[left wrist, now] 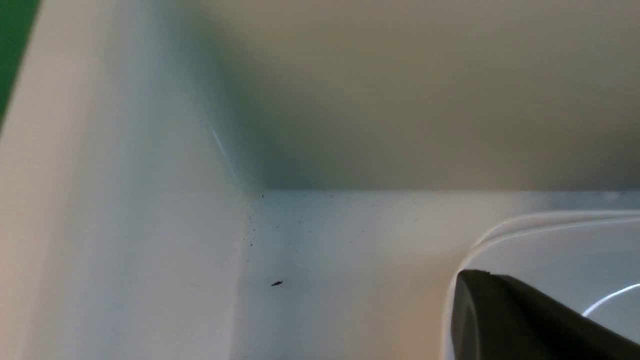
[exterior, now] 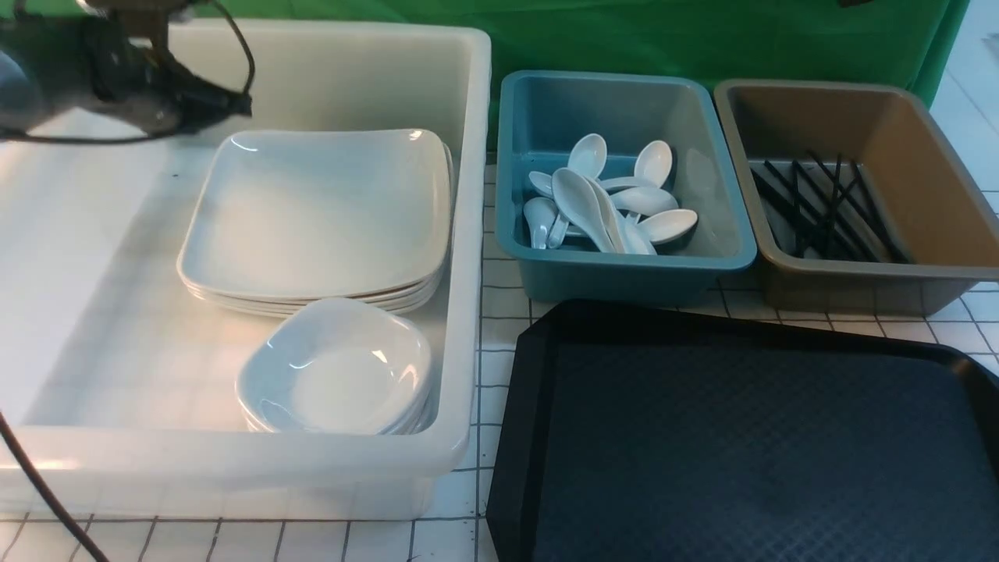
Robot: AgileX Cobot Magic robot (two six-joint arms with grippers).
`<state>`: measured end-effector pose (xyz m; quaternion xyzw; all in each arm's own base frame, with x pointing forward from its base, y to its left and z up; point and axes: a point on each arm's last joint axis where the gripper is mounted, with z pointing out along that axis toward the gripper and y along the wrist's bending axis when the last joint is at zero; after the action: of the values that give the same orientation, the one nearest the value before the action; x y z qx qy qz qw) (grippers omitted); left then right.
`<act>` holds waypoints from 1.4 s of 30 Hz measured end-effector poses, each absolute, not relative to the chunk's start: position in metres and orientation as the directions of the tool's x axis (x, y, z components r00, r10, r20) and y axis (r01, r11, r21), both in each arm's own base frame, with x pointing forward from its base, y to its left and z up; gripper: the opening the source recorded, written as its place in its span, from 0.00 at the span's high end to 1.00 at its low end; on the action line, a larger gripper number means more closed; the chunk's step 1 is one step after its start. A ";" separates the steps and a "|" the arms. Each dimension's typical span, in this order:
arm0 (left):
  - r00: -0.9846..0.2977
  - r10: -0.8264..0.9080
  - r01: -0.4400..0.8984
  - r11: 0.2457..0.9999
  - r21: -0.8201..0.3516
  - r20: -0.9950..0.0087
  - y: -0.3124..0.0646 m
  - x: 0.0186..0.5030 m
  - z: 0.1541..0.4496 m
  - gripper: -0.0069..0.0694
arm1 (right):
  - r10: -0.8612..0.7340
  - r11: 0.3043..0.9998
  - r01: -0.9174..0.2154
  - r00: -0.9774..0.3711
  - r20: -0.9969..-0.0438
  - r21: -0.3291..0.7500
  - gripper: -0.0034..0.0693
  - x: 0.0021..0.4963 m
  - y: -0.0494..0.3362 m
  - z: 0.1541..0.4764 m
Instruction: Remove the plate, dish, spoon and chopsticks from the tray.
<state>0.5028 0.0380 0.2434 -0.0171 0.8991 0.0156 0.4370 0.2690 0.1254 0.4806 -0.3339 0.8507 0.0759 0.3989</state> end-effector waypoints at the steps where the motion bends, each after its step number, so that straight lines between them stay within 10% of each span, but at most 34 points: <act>1: -0.611 -0.033 -0.050 0.999 -0.002 -0.791 0.036 0.499 0.253 0.90 | -0.508 0.766 -0.629 -0.459 -0.729 -0.137 0.95 0.269 0.125 0.481; 21: -0.473 0.246 0.501 0.865 -0.028 -0.846 -0.102 0.292 0.457 0.90 | -0.288 0.923 -0.341 -0.307 -0.907 -0.178 0.95 0.160 0.057 0.551; 42: -0.202 -0.056 0.447 0.883 -0.143 -0.978 -0.045 0.085 0.299 0.90 | 0.204 0.911 -0.411 0.360 -0.910 0.041 0.92 0.028 0.013 0.345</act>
<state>0.0849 -0.0449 0.2988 0.1308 0.7482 -0.2034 0.6178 0.0284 0.0125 0.3453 -0.0970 0.5335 0.1877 0.8190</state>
